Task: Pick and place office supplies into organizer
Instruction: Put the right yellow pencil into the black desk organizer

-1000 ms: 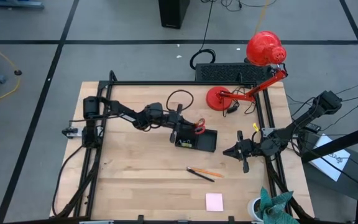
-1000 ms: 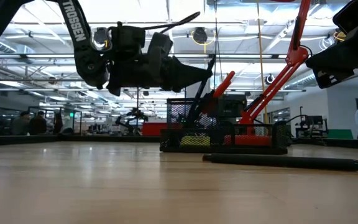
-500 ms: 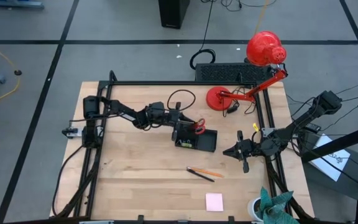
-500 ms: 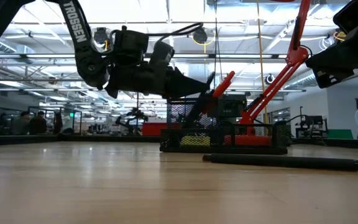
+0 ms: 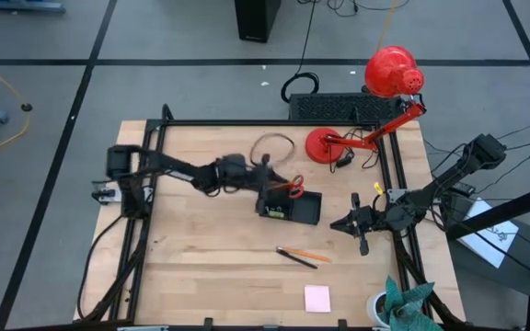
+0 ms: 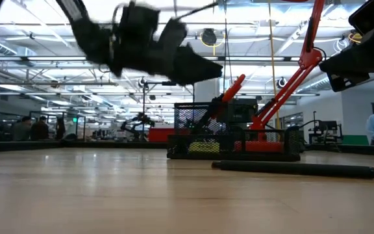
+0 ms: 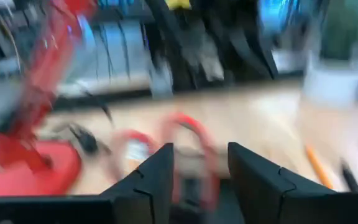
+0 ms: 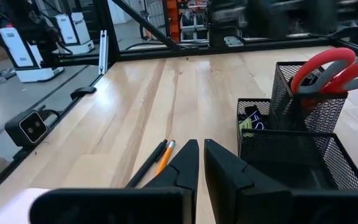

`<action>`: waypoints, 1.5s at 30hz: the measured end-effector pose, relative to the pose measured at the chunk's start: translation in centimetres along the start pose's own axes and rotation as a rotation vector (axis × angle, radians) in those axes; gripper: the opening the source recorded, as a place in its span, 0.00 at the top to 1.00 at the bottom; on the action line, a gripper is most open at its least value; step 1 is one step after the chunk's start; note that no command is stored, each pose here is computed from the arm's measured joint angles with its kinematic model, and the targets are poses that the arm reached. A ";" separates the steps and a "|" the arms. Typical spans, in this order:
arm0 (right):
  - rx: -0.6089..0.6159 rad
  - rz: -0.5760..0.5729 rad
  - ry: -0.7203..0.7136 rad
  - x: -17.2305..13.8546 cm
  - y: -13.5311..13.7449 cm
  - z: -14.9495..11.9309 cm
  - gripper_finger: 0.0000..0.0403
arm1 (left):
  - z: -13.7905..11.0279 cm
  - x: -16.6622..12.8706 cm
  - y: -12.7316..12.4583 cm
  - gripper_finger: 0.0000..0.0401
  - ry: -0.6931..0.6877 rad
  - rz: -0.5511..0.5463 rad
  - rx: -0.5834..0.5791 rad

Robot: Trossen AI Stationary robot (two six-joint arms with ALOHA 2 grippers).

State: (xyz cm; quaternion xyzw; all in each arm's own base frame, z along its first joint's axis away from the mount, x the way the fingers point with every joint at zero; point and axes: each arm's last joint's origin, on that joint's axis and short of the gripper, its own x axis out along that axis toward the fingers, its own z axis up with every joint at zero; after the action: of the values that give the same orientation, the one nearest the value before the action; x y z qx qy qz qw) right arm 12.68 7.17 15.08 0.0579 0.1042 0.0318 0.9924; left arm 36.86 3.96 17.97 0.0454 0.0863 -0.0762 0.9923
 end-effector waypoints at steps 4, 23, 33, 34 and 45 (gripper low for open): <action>-0.013 -0.002 0.005 0.0 0.0 -0.1 0.96 | 1.2 2.0 -6.3 0.73 0.323 -0.075 0.116; 0.005 -0.012 -0.001 0.1 -0.2 0.0 0.96 | 1.7 12.5 -14.4 0.97 0.361 -0.243 0.139; 0.009 -0.008 -0.005 0.1 -0.1 0.1 0.96 | 2.4 15.8 -14.2 0.98 0.310 -0.198 0.102; 0.008 -0.007 -0.004 0.1 -0.1 0.1 0.96 | 2.2 15.9 -14.3 0.98 0.318 -0.213 0.102; 0.089 0.219 0.064 0.0 0.5 -0.1 0.96 | 0.7 14.0 -16.1 0.98 0.616 -0.156 0.205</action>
State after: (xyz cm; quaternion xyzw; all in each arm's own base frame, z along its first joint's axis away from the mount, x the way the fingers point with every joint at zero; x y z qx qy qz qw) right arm 12.64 7.73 15.03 0.1118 0.1304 0.1371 0.9755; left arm 48.06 -13.97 14.89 0.1592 0.3773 -0.1431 0.9010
